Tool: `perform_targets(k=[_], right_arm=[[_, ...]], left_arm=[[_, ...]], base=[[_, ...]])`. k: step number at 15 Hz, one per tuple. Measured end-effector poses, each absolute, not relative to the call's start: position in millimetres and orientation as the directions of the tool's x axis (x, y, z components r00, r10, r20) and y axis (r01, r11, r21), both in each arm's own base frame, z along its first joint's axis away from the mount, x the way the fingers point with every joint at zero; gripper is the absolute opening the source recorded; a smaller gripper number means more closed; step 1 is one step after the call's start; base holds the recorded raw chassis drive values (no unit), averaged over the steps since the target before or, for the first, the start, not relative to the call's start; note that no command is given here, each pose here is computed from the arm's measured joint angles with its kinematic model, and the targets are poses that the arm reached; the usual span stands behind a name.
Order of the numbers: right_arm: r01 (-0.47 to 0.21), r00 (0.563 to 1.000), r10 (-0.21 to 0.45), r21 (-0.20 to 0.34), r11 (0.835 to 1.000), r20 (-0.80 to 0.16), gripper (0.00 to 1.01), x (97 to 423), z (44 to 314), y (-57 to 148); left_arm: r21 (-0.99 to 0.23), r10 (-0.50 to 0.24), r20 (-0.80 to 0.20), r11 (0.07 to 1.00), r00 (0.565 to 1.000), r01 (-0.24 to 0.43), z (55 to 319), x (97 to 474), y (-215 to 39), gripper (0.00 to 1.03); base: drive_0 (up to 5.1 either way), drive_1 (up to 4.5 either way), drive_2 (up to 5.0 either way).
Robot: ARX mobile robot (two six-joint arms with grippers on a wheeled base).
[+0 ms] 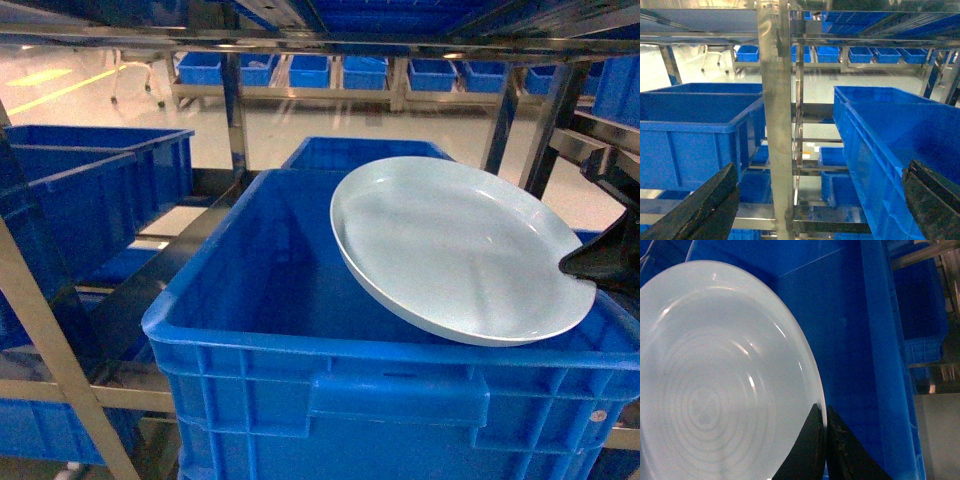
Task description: Place blue tray on left shelf second layer neatly
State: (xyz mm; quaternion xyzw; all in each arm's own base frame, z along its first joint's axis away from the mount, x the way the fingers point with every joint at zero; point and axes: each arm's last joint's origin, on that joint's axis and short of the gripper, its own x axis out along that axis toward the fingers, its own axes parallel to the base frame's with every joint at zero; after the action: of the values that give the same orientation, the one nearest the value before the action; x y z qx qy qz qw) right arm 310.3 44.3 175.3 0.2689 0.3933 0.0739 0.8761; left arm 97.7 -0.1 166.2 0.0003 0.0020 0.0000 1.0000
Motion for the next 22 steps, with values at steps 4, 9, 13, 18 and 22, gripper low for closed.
perform_targets(k=[4,9,13,18,22], right_arm=[[0.123,0.698,0.303,0.525,0.842,-0.649,0.02,317.2,169.1,50.2],[0.110,0.714,0.317,0.547,0.829,-0.624,0.05,331.1,174.7,68.2],[0.044,0.730,0.372,0.582,0.812,-0.574,0.52,324.5,190.2,74.8],[-0.022,0.731,0.408,0.579,0.815,-0.547,0.97,263.5,209.1,52.3],[-0.159,0.800,0.358,0.405,0.900,-0.482,0.98,191.7,227.8,32.4]], left_arm=[[0.001,0.000,-0.004,1.000,1.000,0.000,166.2,97.7,-0.1,0.98],[0.001,0.000,-0.004,1.000,1.000,0.000,166.2,97.7,-0.1,0.98],[0.001,0.000,-0.004,1.000,1.000,0.000,166.2,97.7,-0.1,0.98],[0.001,0.000,-0.004,1.000,1.000,0.000,166.2,97.7,-0.1,0.98],[0.001,0.000,-0.004,1.000,1.000,0.000,166.2,97.7,-0.1,0.98]], base=[[0.0,0.00,0.0],[0.0,0.00,0.0],[0.0,0.00,0.0],[0.0,0.00,0.0],[0.0,0.00,0.0]])
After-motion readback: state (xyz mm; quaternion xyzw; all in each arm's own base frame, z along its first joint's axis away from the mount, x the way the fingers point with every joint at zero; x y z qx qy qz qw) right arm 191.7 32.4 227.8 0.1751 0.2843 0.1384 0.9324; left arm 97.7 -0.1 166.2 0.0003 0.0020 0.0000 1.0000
